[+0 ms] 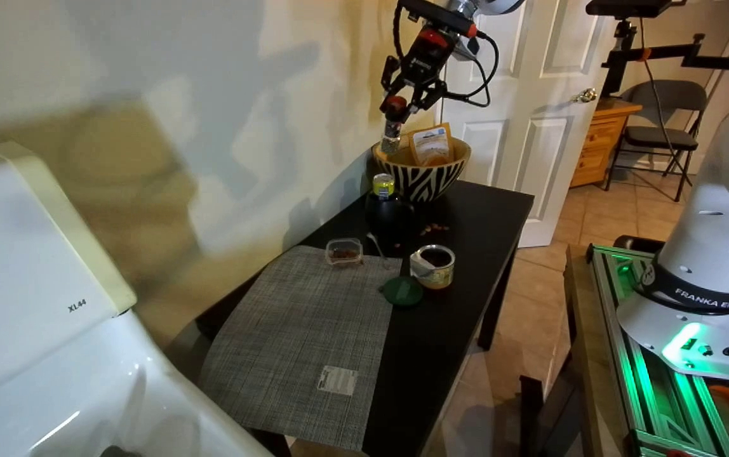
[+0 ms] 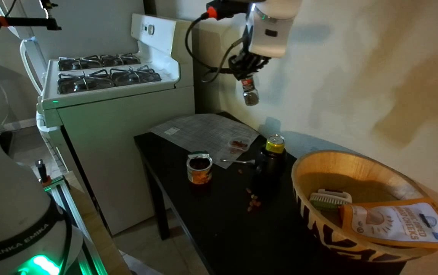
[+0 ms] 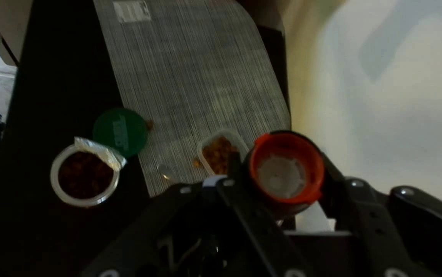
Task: Move the spice bottle from the bowl to the towel
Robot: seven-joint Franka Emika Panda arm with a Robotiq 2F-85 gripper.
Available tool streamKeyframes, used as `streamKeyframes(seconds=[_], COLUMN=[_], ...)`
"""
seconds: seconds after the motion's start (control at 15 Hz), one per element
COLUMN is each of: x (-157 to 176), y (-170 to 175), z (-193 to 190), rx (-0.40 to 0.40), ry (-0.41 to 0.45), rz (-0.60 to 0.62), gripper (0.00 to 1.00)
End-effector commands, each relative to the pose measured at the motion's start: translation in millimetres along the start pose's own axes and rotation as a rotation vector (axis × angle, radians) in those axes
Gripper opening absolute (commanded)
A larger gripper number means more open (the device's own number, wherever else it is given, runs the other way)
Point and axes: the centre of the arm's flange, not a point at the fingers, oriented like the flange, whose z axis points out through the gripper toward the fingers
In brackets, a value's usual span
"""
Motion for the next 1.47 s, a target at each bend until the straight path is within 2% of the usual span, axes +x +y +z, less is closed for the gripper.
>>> streamKeyframes(seconds=[0.0, 0.07, 0.13, 0.27, 0.4, 0.47, 0.67, 0.87, 1.07, 1.4], x=[-41.3, -47.8, -46.7, -56.6, -52.0, -49.2, -54.5, -64.0, -81.2, -56.9], y=[6.0, 6.3, 11.5, 16.9, 17.4, 16.3, 1.9, -14.2, -19.3, -30.8], z=[91.6, 118.9, 72.9, 114.8, 126.4, 125.0, 170.6, 221.7, 268.0, 324.2], rx=[-0.167, -0.226, -0.148, -0.229, -0.25, -0.246, -0.123, -0.05, -0.106, -0.183], ry=[-0.102, -0.116, -0.078, -0.098, -0.101, -0.099, -0.16, -0.257, -0.287, -0.282], rz=[-0.056, -0.069, -0.065, -0.079, -0.071, -0.067, 0.0, 0.104, 0.17, 0.17], gripper=[0.23, 0.23, 0.48, 0.48, 0.48, 0.23, 0.23, 0.23, 0.23, 0.23])
